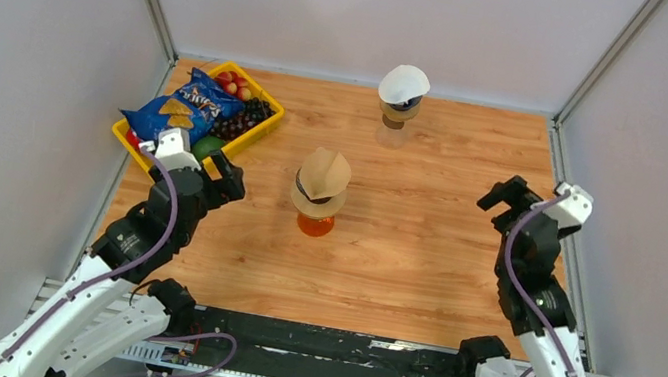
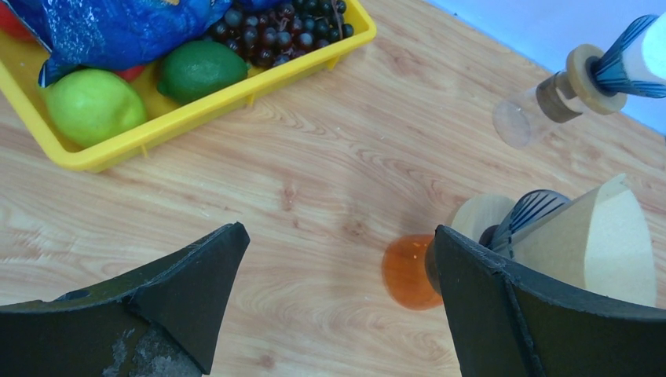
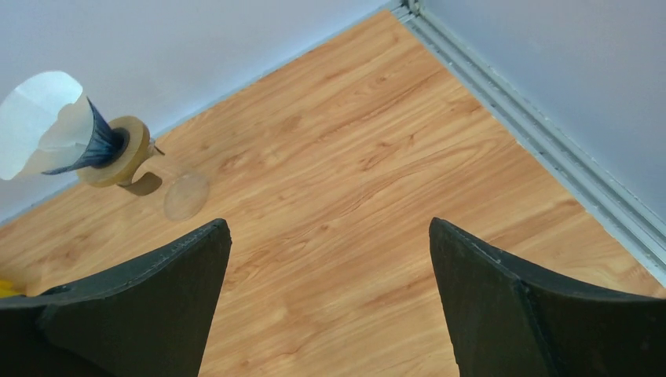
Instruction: Place the coffee filter in the dripper
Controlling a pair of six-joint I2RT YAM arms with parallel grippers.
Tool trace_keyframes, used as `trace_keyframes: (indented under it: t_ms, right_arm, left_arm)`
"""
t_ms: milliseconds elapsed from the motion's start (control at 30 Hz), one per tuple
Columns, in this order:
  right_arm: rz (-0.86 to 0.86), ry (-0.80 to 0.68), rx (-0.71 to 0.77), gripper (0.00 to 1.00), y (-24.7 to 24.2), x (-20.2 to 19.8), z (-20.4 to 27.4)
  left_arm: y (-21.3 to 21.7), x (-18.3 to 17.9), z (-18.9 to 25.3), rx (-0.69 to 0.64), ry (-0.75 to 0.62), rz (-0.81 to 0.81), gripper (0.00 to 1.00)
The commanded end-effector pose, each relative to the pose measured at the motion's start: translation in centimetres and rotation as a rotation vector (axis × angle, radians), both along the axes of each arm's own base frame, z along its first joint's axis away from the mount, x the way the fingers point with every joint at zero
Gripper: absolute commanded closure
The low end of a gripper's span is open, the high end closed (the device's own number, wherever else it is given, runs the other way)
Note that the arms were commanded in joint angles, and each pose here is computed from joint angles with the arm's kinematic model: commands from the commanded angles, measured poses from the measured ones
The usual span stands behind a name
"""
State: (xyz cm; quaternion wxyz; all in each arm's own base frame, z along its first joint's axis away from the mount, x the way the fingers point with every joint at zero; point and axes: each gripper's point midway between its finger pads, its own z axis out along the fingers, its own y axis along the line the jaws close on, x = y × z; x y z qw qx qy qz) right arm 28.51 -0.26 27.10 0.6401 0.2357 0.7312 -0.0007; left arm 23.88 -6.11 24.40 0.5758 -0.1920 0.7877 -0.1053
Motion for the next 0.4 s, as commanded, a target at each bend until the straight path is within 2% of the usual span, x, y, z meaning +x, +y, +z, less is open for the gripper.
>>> trace_keyframes:
  t_ms: [0, 367]
  right_arm:
    - [-0.114, -0.124, 0.030, 0.00, -2.4, -2.2, 0.7]
    - [-0.109, -0.150, 0.046, 0.00, -2.6, -3.4, -0.4]
  left_arm:
    - [0.4, 0.0, -1.3, 0.003, 0.030, 0.027, 0.00]
    - [0.3, 0.3, -2.8, 0.015, 0.065, 0.044, 0.00]
